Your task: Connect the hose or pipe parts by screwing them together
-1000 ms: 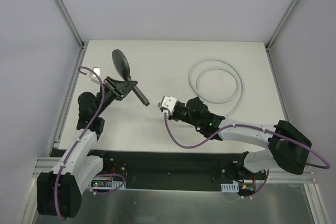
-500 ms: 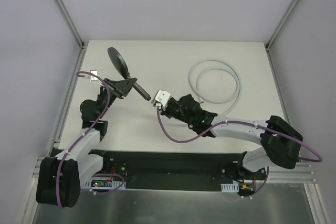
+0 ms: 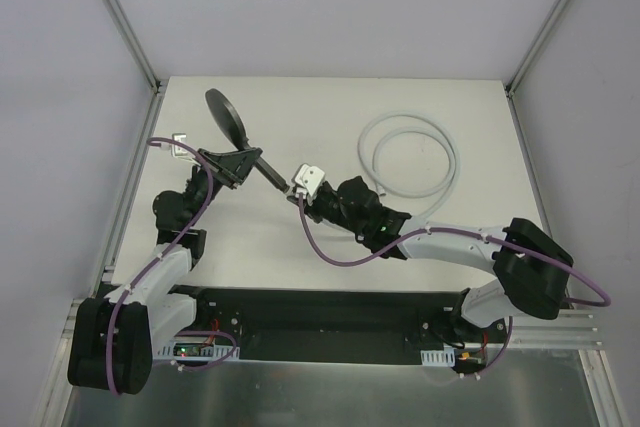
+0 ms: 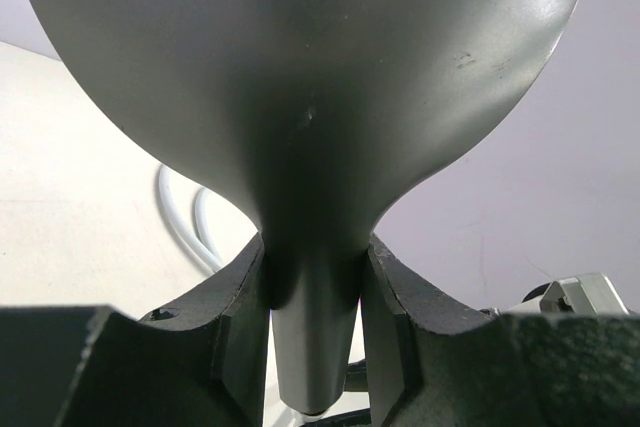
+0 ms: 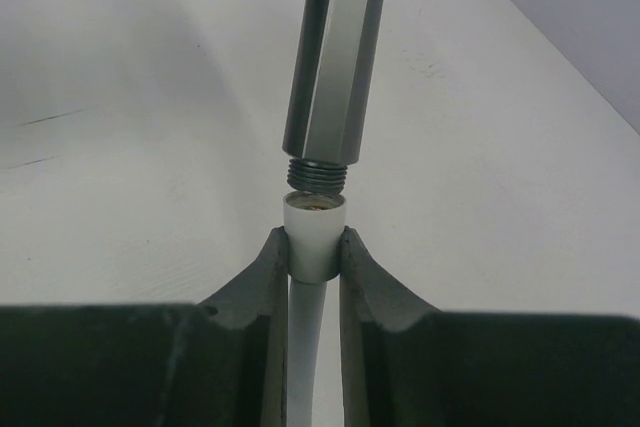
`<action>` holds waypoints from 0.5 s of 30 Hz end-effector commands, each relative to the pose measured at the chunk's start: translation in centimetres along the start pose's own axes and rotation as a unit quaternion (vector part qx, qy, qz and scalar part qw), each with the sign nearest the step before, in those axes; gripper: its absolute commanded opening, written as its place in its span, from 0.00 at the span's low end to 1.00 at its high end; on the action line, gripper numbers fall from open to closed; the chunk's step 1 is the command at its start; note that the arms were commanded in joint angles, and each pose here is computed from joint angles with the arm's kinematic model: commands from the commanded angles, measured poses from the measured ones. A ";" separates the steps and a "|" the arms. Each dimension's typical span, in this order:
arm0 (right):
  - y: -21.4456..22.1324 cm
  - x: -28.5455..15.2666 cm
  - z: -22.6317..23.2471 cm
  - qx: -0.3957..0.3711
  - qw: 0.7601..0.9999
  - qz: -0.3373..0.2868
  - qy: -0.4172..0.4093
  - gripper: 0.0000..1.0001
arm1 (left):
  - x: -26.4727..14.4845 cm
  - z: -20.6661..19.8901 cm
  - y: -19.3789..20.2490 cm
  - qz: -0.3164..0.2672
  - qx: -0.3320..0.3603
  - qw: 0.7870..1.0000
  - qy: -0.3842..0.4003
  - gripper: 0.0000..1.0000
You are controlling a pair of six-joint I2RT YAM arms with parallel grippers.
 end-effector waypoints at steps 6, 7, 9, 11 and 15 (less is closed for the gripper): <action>-4.9 0.4 0.1 0.041 0.994 -0.100 0.002 0.01 | 0.7 -2.2 -1.7 -0.036 0.058 0.997 0.044 0.00; -4.9 0.5 0.1 0.043 0.994 -0.102 0.003 0.01 | 0.8 -2.2 -1.6 -0.035 0.058 0.997 0.045 0.00; -5.1 0.5 0.2 0.047 0.993 -0.104 0.002 0.01 | 0.7 -2.2 -1.5 -0.035 0.058 0.997 0.045 0.00; -5.2 0.6 0.0 0.051 0.993 -0.106 0.005 0.01 | 0.7 -2.3 -1.4 -0.033 0.058 0.997 0.048 0.00; -4.9 1.0 0.0 0.055 0.994 -0.099 0.008 0.01 | 0.5 -2.3 -1.3 -0.031 0.054 0.997 0.048 0.00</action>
Point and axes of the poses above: each gripper's point midway between its finger pads, its own x axis out along the fingers, its own z axis along the line the jaws close on, y = z × x, the point moved 5 cm from there along -x, back along the fingers, and after that the axes turned 3 degrees about x, right-handed, at the moved point
